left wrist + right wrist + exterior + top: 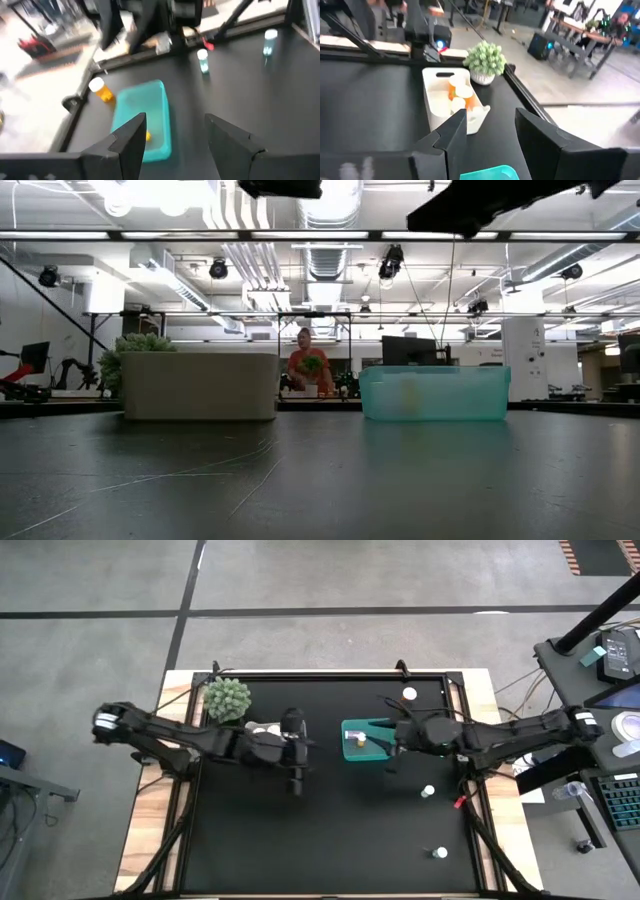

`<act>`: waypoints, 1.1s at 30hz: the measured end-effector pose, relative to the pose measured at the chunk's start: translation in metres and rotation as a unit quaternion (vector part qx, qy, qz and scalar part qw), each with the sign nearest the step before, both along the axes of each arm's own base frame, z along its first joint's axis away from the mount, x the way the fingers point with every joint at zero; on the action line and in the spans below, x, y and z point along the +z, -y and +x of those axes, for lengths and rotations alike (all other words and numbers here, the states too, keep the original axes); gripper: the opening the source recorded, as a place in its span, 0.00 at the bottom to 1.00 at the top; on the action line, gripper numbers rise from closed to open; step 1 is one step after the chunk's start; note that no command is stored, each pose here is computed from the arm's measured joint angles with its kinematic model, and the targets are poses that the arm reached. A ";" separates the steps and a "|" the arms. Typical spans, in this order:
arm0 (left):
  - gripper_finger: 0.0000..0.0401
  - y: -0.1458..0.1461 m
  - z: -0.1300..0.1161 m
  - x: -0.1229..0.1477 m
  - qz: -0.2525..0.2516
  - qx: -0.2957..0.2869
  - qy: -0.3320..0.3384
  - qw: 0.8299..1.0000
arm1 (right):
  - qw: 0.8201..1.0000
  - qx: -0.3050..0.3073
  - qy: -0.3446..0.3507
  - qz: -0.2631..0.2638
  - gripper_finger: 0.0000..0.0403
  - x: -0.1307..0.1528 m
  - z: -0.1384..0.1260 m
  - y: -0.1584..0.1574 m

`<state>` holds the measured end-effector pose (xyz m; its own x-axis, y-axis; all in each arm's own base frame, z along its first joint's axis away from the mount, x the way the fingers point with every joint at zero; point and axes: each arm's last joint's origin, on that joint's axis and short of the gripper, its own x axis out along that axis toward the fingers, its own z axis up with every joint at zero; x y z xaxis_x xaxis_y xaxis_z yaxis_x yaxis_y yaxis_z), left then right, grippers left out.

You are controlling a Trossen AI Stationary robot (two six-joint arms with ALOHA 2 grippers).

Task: Pick and place medicine bottles into bin by pill shape (circle, oval)
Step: Put the large orange capsule bottle into the white bin

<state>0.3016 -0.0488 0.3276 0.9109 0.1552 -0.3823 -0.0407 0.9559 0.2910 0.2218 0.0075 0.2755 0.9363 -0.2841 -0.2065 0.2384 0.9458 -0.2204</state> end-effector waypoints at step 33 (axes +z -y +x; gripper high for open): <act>0.46 -0.028 -0.120 -0.015 0.101 0.047 0.164 0.980 | 0.743 -0.384 -0.366 0.408 0.42 0.007 -0.030 0.247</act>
<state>0.1811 -0.0212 0.3131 0.9577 0.2867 -0.0237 -0.2489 0.8673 0.4311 0.1920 -0.2399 0.2826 0.1155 -0.1773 -0.9774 0.8757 0.4825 0.0159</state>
